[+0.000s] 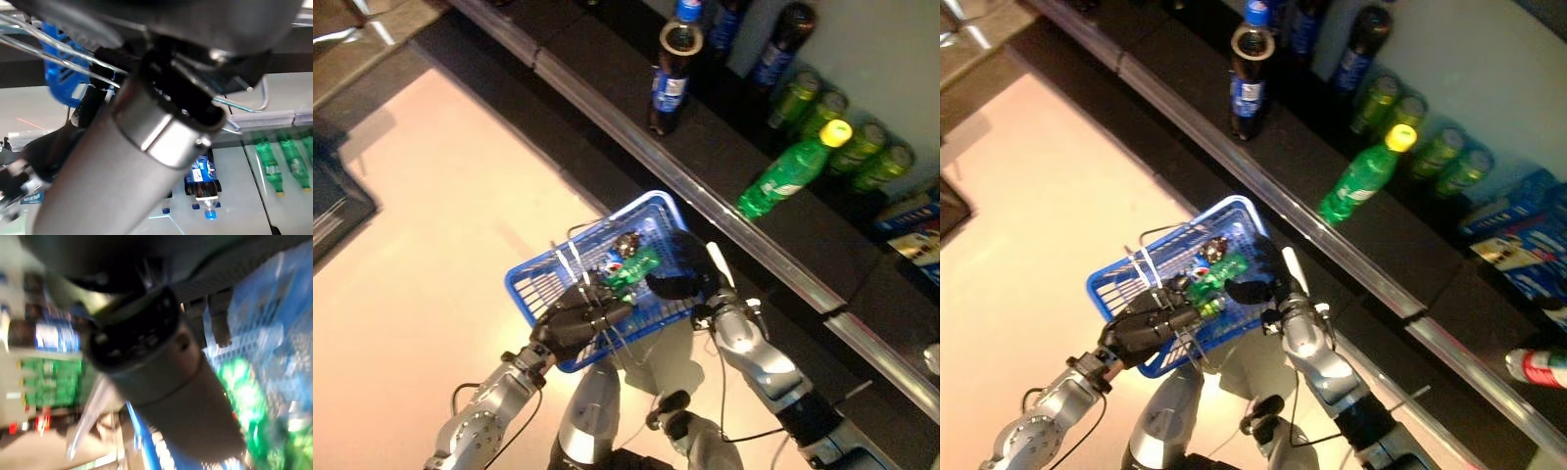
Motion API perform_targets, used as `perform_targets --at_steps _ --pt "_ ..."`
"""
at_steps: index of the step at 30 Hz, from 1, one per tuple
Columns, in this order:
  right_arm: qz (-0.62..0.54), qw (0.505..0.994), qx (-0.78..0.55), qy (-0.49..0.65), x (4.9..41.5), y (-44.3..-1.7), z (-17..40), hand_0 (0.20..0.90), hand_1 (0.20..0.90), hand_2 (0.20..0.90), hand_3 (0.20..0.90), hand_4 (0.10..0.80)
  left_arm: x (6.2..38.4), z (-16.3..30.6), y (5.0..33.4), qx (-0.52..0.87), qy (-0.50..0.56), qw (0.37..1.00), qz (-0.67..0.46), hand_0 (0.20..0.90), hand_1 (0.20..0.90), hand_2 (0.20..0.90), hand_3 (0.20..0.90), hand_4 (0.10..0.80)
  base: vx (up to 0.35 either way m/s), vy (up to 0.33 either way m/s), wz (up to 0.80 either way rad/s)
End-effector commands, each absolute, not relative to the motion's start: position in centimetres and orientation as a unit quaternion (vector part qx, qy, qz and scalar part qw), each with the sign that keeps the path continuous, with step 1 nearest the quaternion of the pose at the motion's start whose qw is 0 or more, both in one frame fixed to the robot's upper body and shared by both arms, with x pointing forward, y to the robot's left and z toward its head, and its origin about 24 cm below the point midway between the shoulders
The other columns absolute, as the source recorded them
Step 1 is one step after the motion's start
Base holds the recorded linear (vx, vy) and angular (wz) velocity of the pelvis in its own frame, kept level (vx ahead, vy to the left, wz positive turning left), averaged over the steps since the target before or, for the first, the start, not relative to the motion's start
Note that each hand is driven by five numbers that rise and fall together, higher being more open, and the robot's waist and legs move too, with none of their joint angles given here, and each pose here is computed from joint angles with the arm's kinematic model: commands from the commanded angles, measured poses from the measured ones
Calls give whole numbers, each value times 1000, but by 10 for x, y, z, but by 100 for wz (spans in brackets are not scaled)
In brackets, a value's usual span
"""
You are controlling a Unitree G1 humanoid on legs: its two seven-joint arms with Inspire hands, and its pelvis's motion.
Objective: Pick up the drink and place into the basket.
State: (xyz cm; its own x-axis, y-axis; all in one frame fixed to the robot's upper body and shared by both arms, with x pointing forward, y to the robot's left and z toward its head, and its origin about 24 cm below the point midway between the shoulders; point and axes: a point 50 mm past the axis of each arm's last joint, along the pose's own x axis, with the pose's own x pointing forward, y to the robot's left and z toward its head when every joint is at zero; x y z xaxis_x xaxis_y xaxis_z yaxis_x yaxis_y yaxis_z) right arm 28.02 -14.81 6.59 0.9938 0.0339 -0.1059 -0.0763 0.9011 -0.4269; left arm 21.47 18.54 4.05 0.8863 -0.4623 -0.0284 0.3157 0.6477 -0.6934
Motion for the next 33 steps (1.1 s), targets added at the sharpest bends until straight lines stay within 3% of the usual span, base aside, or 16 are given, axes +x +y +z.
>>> perform_targets --at_steps 1,10,15,26,33 --pt "55 970 -226 -73 280 -159 114 900 900 900 900 800 208 158 169 -401 -240 801 -375 300 300 300 200 100 32 -72 -11" --pt "169 958 -101 -211 245 -144 162 900 900 900 900 800 212 130 188 -405 -213 845 -277 300 300 300 200 100 22 -58 -6" --pt "178 956 -79 -219 237 -146 163 900 900 900 900 800 213 117 195 -402 -188 865 -233 300 300 300 200 100 7 -33 -4" --pt "159 986 -53 22 211 -180 63 900 900 900 900 800 186 15 243 -368 -32 927 62 300 300 300 200 100 12 15 -25" --pt "111 973 -61 194 193 -191 -15 900 900 900 900 800 158 -59 267 -379 106 892 224 300 300 300 200 100 1 41 -19"
